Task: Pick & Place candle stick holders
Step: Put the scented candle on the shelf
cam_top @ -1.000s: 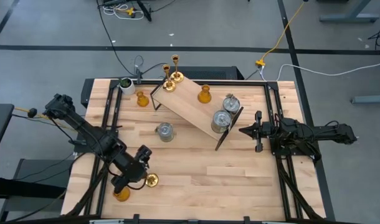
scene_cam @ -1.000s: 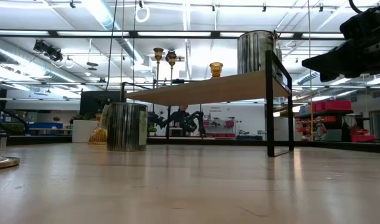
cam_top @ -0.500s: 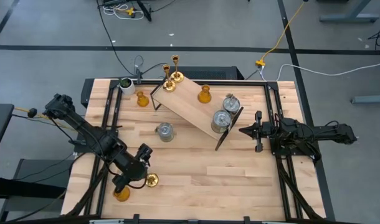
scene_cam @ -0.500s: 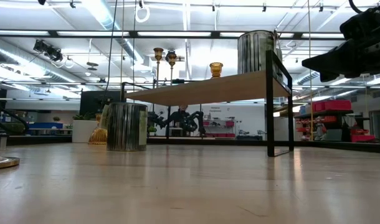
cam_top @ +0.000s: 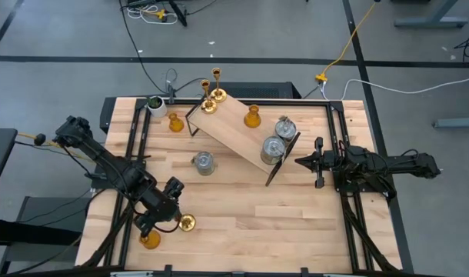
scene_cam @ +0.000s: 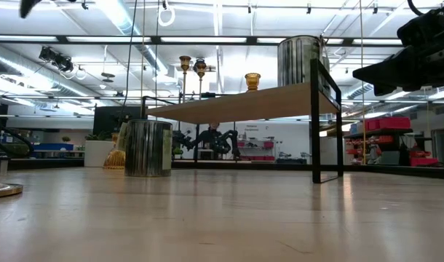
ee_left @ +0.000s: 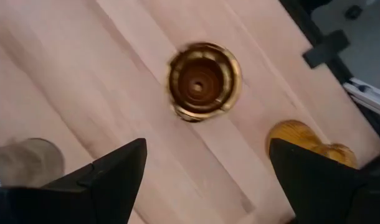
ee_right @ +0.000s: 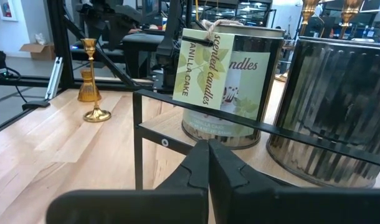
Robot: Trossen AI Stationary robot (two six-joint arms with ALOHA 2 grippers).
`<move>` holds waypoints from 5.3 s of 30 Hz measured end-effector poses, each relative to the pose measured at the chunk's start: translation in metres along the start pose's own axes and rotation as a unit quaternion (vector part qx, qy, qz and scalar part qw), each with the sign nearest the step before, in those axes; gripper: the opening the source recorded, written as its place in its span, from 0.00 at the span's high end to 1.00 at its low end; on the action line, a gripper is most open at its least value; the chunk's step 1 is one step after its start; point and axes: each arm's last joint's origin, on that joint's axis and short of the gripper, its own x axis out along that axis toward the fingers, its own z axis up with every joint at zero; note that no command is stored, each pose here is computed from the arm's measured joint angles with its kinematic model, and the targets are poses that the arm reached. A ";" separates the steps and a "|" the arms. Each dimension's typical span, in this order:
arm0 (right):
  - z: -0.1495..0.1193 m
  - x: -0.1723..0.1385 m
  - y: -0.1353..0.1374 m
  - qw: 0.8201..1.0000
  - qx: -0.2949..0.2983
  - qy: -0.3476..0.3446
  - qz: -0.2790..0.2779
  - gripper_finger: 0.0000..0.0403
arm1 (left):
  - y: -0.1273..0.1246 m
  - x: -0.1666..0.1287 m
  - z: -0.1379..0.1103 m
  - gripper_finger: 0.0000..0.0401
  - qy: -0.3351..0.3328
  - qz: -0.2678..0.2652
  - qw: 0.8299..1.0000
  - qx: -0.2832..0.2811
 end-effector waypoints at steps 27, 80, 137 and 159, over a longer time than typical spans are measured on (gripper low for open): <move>0.000 0.000 0.000 1.000 0.000 0.000 0.000 0.99 | -0.064 0.004 -0.007 0.14 0.003 -0.062 0.996 0.063; 0.000 0.000 0.000 1.000 0.000 0.000 0.000 0.99 | -0.010 -0.021 -0.050 0.14 -0.021 0.012 0.997 -0.075; 0.000 0.000 0.000 1.000 0.000 0.000 0.000 0.99 | 0.193 0.066 -0.057 0.01 -0.029 0.203 0.788 -0.581; 0.000 0.000 0.000 1.000 0.000 0.000 0.000 0.99 | 0.195 0.096 -0.059 0.07 0.030 0.162 0.808 -0.565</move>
